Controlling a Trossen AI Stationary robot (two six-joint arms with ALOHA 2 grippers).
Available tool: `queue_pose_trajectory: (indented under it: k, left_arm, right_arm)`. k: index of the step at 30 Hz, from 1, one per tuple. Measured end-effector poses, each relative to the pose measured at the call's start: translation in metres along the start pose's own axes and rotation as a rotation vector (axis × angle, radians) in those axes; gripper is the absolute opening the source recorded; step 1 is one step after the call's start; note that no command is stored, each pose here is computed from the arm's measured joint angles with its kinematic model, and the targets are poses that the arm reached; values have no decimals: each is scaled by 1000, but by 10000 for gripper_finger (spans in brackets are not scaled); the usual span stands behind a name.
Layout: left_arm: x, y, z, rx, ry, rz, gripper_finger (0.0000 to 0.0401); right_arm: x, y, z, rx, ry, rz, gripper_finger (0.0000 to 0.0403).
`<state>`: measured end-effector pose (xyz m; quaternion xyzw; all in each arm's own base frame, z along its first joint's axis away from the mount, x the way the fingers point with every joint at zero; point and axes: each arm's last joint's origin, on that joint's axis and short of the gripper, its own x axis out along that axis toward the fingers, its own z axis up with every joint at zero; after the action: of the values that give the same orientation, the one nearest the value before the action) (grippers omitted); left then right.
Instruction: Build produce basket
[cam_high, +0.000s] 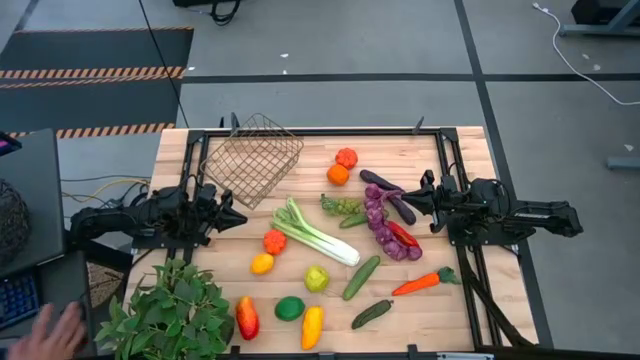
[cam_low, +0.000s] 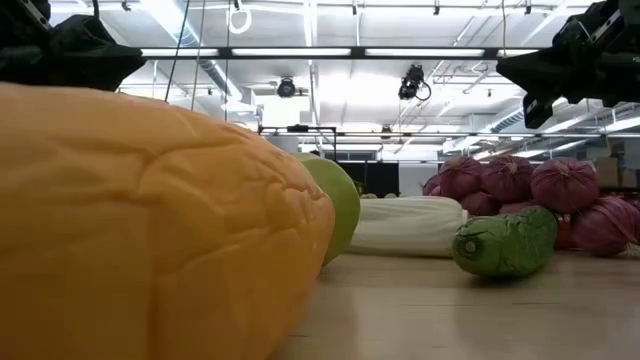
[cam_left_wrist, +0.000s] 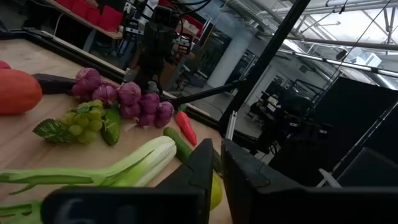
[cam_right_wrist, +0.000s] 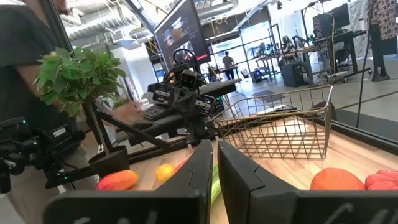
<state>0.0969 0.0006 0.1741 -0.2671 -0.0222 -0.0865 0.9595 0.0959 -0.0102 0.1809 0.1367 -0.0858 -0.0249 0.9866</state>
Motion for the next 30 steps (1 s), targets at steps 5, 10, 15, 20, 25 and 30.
queue_pose_trajectory:
  k: [5, 10, 15, 20, 25, 30]
  left_arm:
    - [0, 0, 0, -1, 0, 1, 36]
    - [0, 0, 0, -1, 0, 0, 33]
    - [0, 0, 0, 0, 0, 1, 40]
    - [0, 0, 0, 0, 1, 0, 37]
    - [0, 0, 0, 0, 0, 0, 33]
    - [0, 0, 0, -1, 0, 0, 38]
  right_arm:
    - [0, 0, 0, 0, 0, 0, 30]
    - [0, 0, 0, 0, 0, 0, 30]
    - [0, 0, 0, 0, 0, 0, 30]
    - [0, 0, 0, 0, 0, 0, 30]
    - [0, 0, 0, 0, 0, 0, 30]
    - [0, 0, 0, 0, 0, 0, 30]
